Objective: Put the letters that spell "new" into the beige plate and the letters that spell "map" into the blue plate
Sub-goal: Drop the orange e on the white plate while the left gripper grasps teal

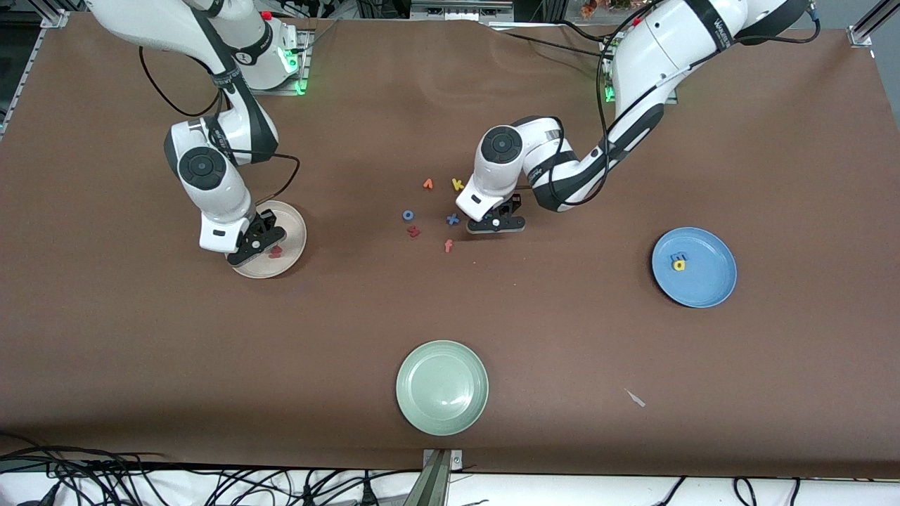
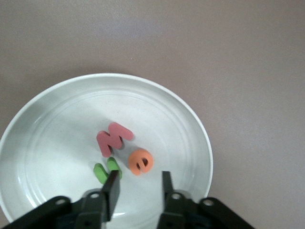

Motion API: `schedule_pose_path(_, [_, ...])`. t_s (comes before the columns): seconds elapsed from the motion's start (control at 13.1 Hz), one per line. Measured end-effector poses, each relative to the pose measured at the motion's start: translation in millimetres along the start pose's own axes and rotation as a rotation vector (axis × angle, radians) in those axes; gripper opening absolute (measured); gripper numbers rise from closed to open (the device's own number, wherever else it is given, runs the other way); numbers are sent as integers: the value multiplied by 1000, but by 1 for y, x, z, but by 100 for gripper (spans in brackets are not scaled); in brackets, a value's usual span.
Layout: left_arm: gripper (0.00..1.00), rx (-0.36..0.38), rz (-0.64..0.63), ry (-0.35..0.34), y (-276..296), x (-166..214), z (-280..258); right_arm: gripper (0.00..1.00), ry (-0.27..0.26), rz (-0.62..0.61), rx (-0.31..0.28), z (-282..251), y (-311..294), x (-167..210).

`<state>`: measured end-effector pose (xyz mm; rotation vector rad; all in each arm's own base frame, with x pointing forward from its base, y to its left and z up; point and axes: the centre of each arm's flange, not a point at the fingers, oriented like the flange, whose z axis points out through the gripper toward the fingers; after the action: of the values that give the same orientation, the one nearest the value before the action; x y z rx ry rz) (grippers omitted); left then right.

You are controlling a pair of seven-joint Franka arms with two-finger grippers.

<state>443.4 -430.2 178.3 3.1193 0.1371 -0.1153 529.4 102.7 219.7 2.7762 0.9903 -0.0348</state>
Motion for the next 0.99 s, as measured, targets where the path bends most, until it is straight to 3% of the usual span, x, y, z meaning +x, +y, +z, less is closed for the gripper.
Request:
schedule_pose_path(0.23, [53,5,-6,1,-3,3,2,81,19,63,29,-8,4,1])
schedule_pose_path(0.38, [52,10,-13,2,-6,6,4,100,28,198,121,-23,12,1])
schedule_pose_path(0.61, [49,15,-12,2,-7,6,6,100,-4,271,196,-66,28,9])
schedule_pose_path(0.99, [41,15,-8,7,-3,4,6,100,-26,311,215,-174,78,13])
